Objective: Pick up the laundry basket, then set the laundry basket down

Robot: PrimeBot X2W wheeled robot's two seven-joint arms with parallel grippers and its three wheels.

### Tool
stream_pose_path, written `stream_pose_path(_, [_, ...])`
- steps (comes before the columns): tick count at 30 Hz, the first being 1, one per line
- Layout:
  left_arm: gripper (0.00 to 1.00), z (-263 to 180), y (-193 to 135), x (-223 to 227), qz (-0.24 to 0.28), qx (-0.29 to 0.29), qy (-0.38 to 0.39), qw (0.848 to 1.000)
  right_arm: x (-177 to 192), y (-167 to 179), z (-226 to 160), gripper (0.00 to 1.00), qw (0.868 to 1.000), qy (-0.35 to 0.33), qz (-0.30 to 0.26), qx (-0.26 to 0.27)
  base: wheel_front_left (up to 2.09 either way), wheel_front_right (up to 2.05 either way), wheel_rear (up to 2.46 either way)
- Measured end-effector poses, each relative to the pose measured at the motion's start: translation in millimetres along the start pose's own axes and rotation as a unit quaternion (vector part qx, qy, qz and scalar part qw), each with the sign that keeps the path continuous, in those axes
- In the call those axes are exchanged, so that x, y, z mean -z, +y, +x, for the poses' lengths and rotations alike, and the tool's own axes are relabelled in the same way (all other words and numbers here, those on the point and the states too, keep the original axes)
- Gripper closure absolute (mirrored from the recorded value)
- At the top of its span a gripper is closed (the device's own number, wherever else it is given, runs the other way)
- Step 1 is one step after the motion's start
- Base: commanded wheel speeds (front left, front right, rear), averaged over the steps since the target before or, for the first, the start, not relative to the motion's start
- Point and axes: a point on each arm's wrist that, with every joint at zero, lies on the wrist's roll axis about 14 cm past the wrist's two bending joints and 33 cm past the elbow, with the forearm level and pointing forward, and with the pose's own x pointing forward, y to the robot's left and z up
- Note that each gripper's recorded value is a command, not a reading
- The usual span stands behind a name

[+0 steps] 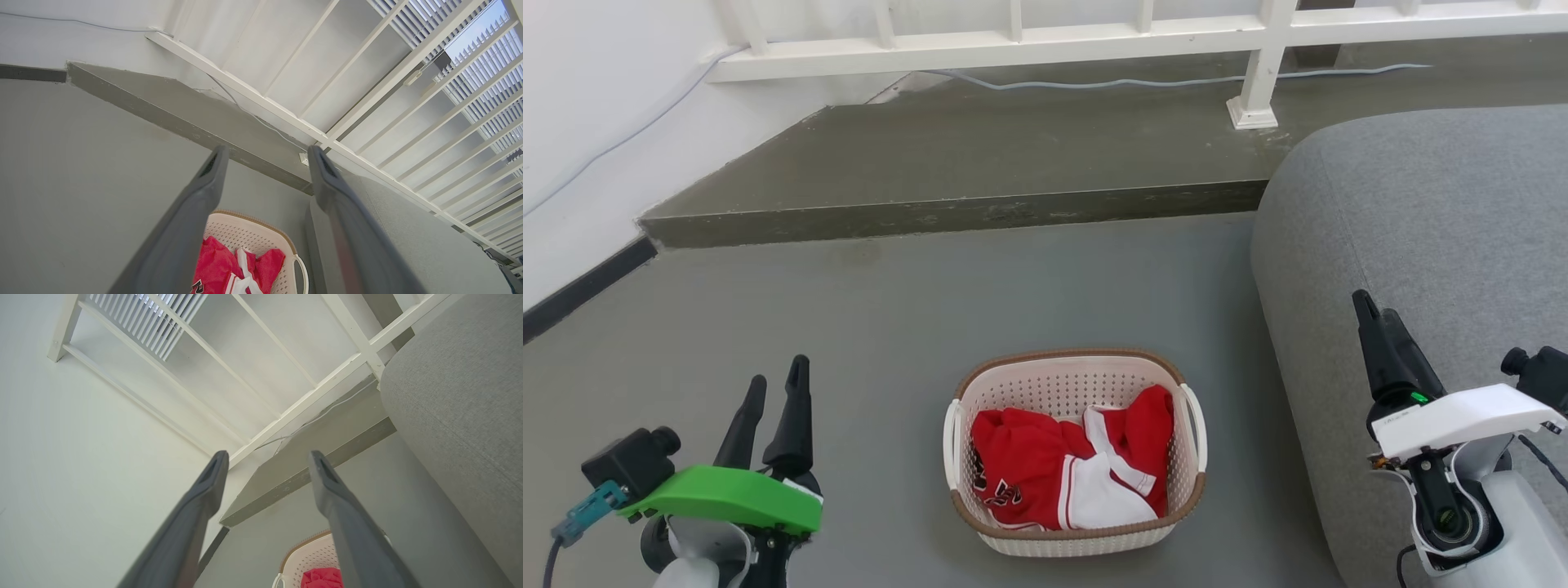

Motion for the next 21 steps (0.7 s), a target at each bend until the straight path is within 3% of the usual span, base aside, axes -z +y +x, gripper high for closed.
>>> stream_pose_path(21, [0.0, 5, -21, 3, 0.152, 0.037, -0.01, 0.988, 3, 11, 3, 0.0, 0.987, -0.005, -0.159, -0.021, 0.0, 0.0, 0.0])
